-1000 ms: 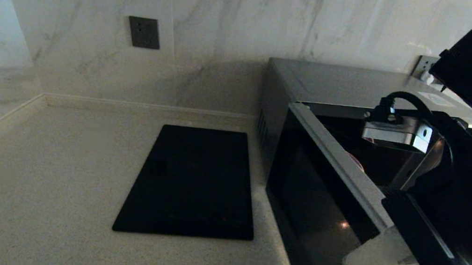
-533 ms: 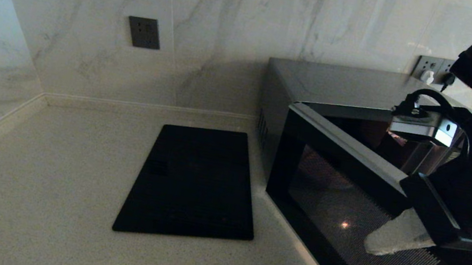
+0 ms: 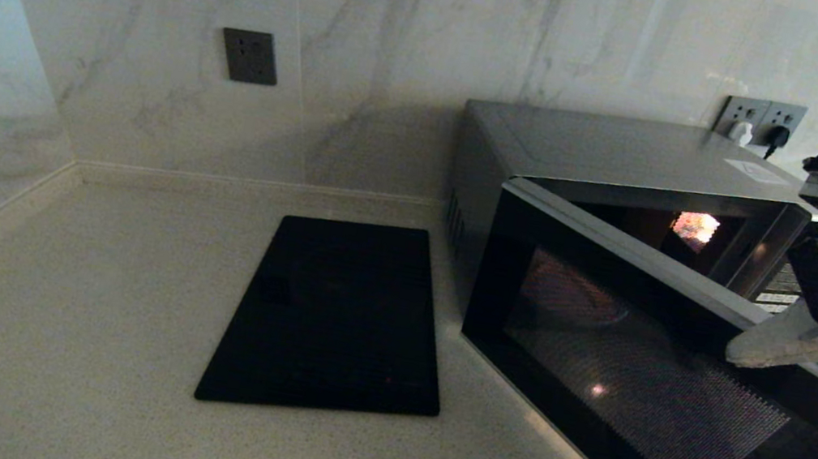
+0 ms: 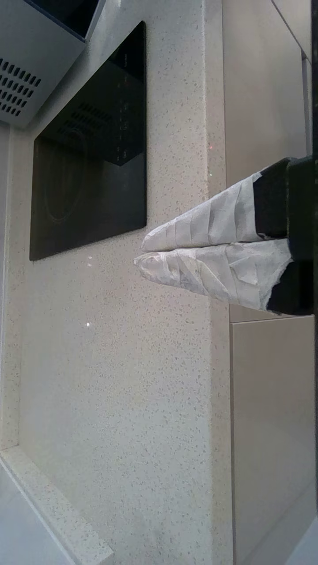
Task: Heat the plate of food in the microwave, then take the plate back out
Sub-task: Close the microwave oven
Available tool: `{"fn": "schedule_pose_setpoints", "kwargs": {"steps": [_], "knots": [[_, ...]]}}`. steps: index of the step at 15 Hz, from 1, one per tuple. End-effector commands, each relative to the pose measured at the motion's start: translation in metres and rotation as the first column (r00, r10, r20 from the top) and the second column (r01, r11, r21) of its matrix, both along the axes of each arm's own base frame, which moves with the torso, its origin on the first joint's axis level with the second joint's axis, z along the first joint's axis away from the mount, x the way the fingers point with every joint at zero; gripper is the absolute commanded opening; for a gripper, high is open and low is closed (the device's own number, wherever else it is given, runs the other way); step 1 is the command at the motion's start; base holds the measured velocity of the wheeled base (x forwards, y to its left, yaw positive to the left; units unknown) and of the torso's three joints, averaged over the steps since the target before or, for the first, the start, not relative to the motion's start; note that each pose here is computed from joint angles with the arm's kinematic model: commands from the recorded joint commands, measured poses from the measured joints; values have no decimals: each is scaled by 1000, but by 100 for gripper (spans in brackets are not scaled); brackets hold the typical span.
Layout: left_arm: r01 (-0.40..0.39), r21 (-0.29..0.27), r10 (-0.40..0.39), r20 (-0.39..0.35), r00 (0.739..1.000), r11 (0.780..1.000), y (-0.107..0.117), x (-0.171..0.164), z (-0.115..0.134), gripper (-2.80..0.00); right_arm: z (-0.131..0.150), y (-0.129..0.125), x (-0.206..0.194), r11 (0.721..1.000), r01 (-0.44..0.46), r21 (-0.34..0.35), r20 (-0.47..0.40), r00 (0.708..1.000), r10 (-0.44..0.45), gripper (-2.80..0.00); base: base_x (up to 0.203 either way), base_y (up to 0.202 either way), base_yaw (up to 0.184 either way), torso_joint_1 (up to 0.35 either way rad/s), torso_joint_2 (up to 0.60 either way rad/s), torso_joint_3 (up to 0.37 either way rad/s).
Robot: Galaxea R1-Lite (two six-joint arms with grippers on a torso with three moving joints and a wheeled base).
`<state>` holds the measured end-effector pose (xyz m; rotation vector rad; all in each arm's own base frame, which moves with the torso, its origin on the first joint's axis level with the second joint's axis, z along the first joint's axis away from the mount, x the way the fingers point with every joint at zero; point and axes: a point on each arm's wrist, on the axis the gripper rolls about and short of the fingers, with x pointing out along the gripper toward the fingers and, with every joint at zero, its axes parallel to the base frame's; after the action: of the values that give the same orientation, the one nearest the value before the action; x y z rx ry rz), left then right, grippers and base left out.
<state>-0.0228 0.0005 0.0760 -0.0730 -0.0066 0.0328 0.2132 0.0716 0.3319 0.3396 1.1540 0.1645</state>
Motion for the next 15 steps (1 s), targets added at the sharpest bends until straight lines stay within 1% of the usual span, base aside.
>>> {"fn": "schedule_pose_setpoints", "kwargs": {"steps": [1, 3, 7, 9, 12, 15], "knots": [[-1, -1, 1, -1, 1000, 1000, 0, 0, 0, -280, 3, -12, 0, 998, 65, -13, 18, 998, -65, -280, 0, 0, 0, 0, 0, 0], [-1, -1, 1, 1, 1000, 1000, 0, 0, 0, -280, 4, -14, 2, 995, 90, -43, 39, 995, -88, -280, 0, 0, 0, 0, 0, 0], [-1, -1, 1, -1, 1000, 1000, 0, 0, 0, -280, 3, -16, 3, 989, 121, -85, 56, 992, -116, -280, 0, 0, 0, 0, 0, 0], [-1, -1, 1, 0, 1000, 1000, 0, 0, 0, -280, 1, -20, 11, 982, 161, -103, 72, 985, -154, -280, 0, 0, 0, 0, 0, 0], [-1, -1, 1, -1, 1000, 1000, 0, 0, 0, -280, -2, -31, 31, 959, 250, -130, 127, 964, -234, -280, 0, 0, 0, 0, 0, 0], [-1, -1, 1, 0, 1000, 1000, 0, 0, 0, -280, -4, -43, 53, 936, 330, -123, 212, 930, -300, -280, 0, 0, 0, 0, 0, 0]]}}
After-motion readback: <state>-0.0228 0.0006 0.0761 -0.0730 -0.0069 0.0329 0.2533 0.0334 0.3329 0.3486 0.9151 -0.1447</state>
